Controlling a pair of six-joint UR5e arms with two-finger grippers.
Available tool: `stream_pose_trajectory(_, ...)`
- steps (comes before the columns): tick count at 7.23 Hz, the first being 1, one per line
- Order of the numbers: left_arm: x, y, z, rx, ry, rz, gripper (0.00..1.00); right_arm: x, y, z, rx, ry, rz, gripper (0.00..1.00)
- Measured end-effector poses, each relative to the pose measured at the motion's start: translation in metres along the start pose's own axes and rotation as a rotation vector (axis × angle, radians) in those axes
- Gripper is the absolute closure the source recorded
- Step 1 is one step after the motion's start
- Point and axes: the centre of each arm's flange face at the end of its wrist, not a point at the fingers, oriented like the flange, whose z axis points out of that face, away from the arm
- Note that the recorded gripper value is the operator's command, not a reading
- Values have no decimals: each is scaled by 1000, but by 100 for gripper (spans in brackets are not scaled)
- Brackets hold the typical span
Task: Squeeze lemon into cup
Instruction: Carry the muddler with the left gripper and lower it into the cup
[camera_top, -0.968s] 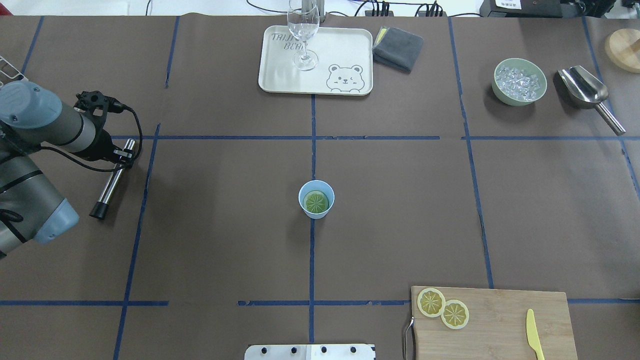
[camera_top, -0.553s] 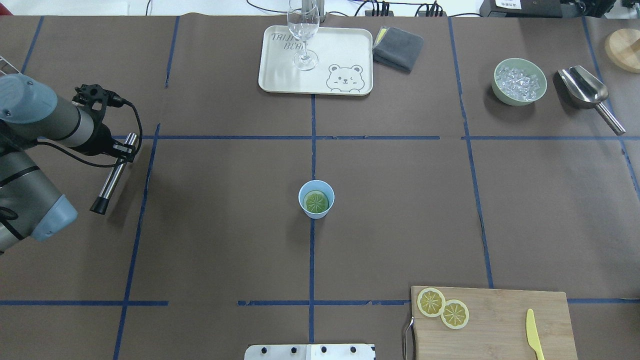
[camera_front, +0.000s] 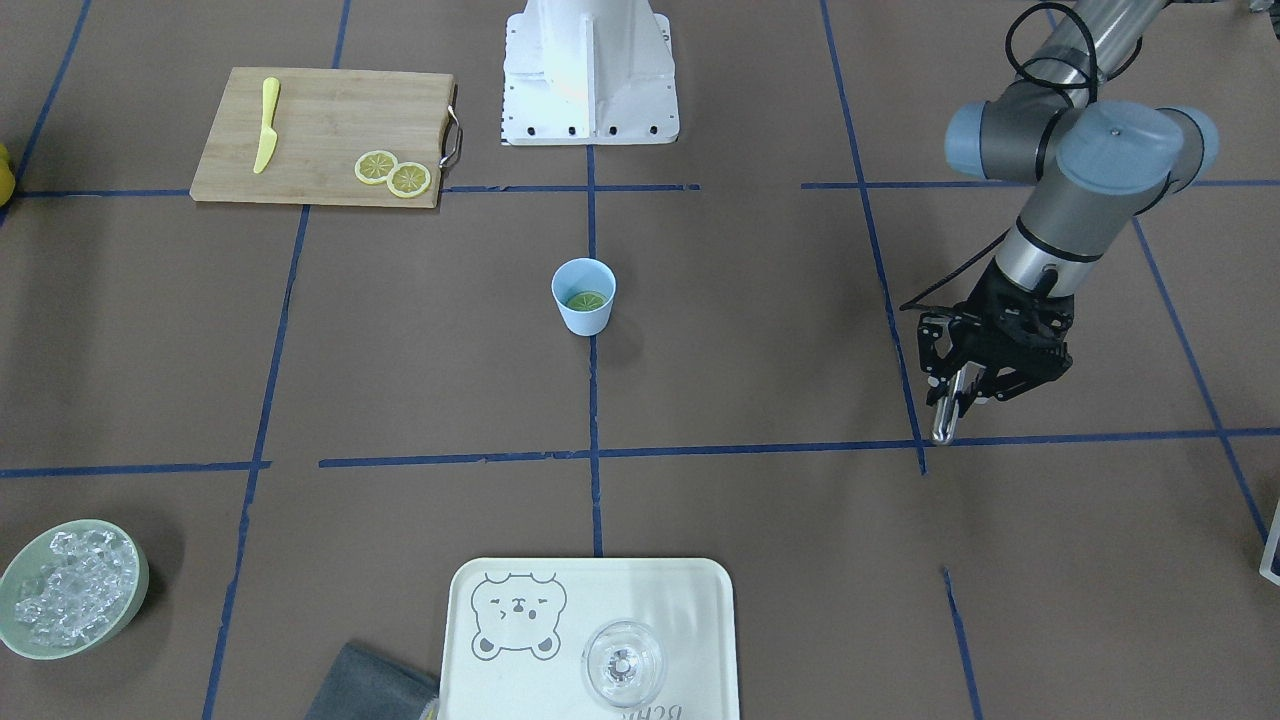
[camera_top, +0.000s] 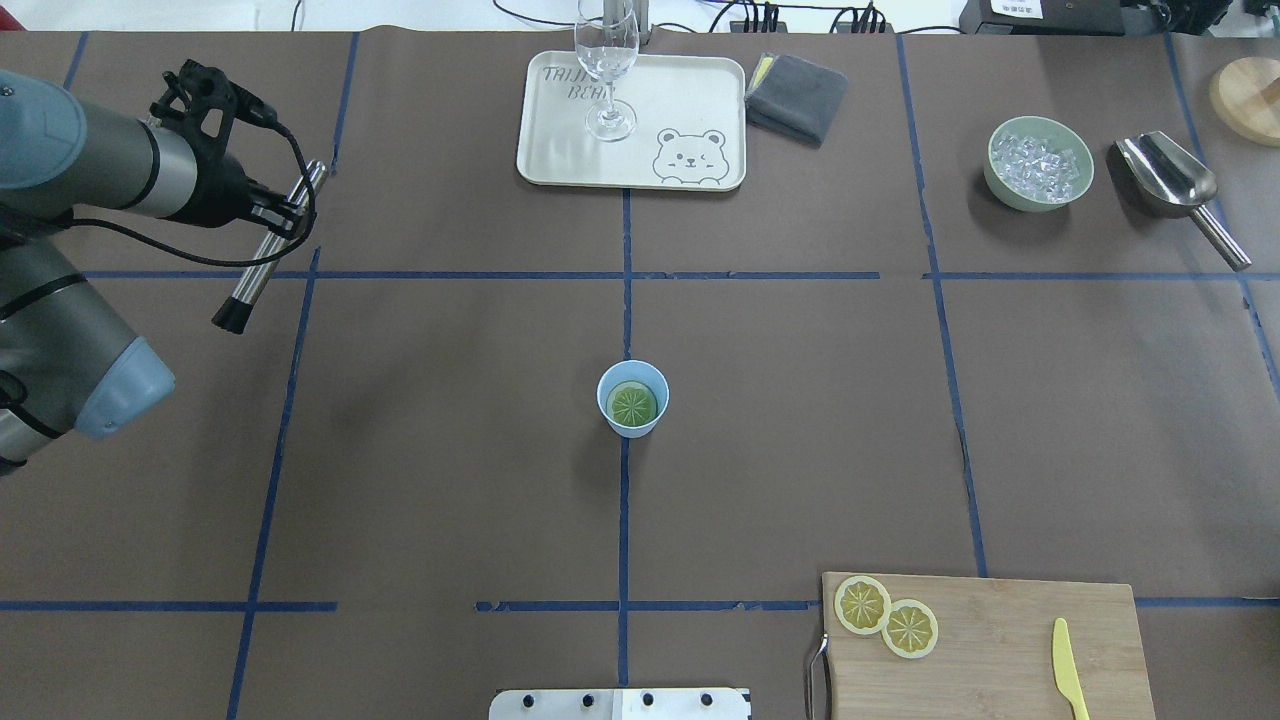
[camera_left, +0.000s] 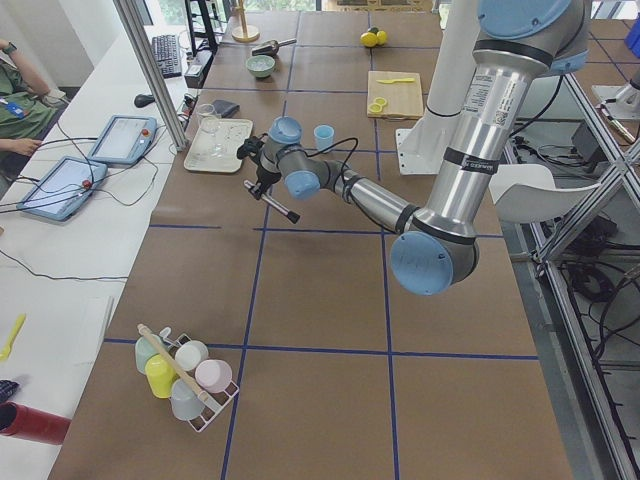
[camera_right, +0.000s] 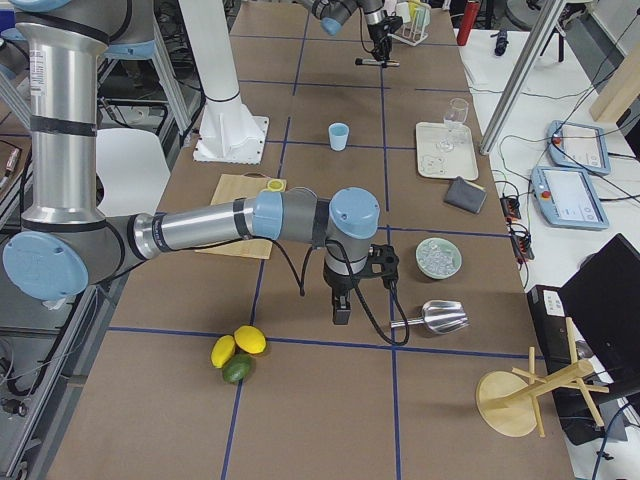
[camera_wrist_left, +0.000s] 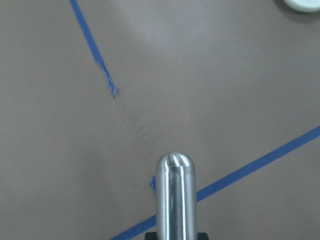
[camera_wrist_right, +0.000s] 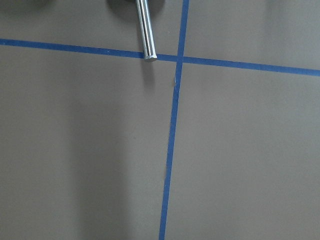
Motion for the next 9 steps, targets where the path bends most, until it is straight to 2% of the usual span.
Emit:
stream_pose_trajectory(1,14,-17,-13,120,32,30,100,2,2,1,-1,0,4,0)
stream_pose_trajectory(3,49,-27,-29,387,109,78,100,4,4,1,-2,1,11,0)
stream_pose_trajectory(5,100,-17,-44,602,291,139,100,7,6,1,-2,2,18,0)
stream_pose_trajectory(7,144,-7,-42,771,476,201,100,9,9,3,-6,1,24,0)
stream_pose_trajectory(9,192,-3,-33,912,603,198,100,10,11,5,-4,0,26,0)
